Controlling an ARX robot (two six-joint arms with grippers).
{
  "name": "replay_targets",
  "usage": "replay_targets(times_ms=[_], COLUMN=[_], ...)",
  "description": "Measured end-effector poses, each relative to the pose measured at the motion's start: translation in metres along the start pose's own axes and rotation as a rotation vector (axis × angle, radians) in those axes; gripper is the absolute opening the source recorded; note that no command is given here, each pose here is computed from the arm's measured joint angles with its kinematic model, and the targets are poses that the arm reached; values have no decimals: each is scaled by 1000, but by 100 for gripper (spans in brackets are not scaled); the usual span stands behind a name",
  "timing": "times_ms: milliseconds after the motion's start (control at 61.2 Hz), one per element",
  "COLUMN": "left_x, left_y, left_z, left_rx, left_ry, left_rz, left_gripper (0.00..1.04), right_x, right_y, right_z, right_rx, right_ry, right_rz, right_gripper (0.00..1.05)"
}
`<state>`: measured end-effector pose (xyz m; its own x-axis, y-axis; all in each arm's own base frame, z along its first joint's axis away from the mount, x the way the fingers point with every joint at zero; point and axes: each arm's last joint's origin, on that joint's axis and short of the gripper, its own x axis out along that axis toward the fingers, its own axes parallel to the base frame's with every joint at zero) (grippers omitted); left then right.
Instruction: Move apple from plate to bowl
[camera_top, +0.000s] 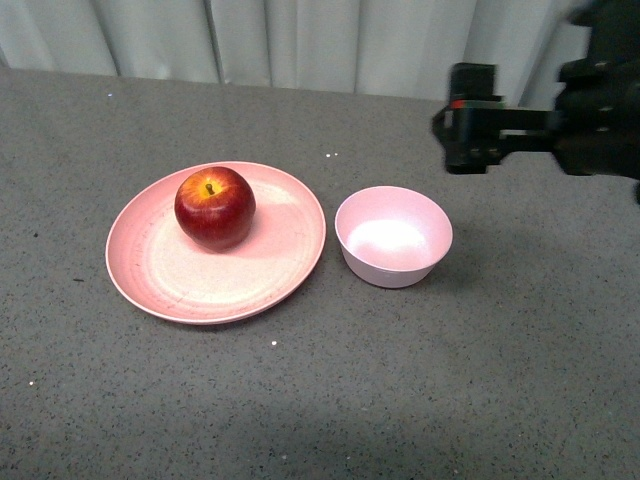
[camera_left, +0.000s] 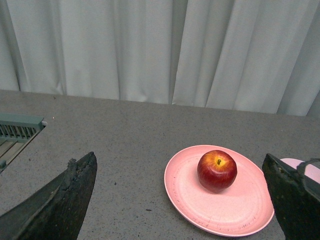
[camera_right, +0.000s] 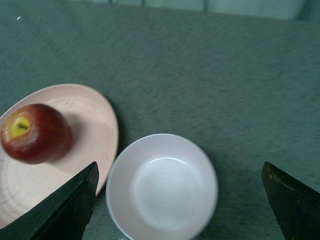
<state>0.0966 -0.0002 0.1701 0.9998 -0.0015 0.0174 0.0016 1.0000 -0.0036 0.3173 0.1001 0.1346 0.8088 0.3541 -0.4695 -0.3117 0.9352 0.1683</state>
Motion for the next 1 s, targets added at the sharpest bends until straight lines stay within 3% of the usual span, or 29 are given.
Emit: replay_targets(times_ms=[49, 131, 229, 572, 997], left_x=[0, 0, 0, 0, 0], left_y=[0, 0, 0, 0, 0], left_z=[0, 0, 0, 0, 0], left_rx=[0, 0, 0, 0, 0], left_ry=[0, 0, 0, 0, 0], left_rz=[0, -2, -1, -1, -1], left_gripper=[98, 98, 98, 98, 98], right_x=[-11, -27, -59, -122, -168], right_y=[-7, -16, -24, -33, -38], right_z=[-4, -15, -22, -36, -53], right_rx=[-4, -52, -68, -81, -87], right_ry=[-53, -293, -470, -479, -501], right_rz=[-71, -291, -350, -356, -338], right_gripper=[93, 79, 60, 1, 1])
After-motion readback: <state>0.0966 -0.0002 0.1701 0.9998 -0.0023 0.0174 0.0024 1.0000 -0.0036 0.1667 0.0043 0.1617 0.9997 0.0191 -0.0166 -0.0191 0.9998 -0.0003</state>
